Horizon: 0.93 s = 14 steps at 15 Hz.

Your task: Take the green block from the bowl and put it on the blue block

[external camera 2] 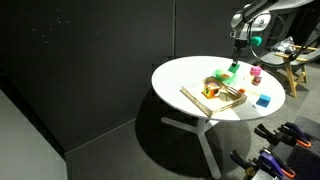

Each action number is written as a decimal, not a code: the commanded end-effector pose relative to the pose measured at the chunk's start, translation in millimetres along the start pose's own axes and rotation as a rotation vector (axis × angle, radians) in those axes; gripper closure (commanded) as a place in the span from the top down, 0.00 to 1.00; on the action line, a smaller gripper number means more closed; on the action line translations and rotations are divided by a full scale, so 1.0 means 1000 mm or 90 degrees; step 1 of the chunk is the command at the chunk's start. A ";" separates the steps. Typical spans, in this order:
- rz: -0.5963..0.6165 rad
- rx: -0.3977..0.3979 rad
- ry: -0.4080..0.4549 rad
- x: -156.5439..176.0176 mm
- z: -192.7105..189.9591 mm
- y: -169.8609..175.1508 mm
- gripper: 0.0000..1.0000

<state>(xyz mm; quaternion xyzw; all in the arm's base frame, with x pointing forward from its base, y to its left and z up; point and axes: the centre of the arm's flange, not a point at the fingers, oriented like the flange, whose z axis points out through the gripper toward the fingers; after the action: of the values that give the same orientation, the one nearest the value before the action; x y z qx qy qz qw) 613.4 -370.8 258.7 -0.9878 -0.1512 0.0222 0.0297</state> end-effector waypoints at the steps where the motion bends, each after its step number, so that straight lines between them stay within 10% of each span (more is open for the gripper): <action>1: 0.008 -0.011 -0.015 -0.007 -0.030 -0.006 0.30; 14: 0.052 -0.071 -0.032 -0.050 -0.085 -0.013 0.30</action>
<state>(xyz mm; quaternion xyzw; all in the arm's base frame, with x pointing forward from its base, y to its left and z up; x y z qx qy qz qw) 589.8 -387.7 330.1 -0.9904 -0.1335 0.0305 -0.0189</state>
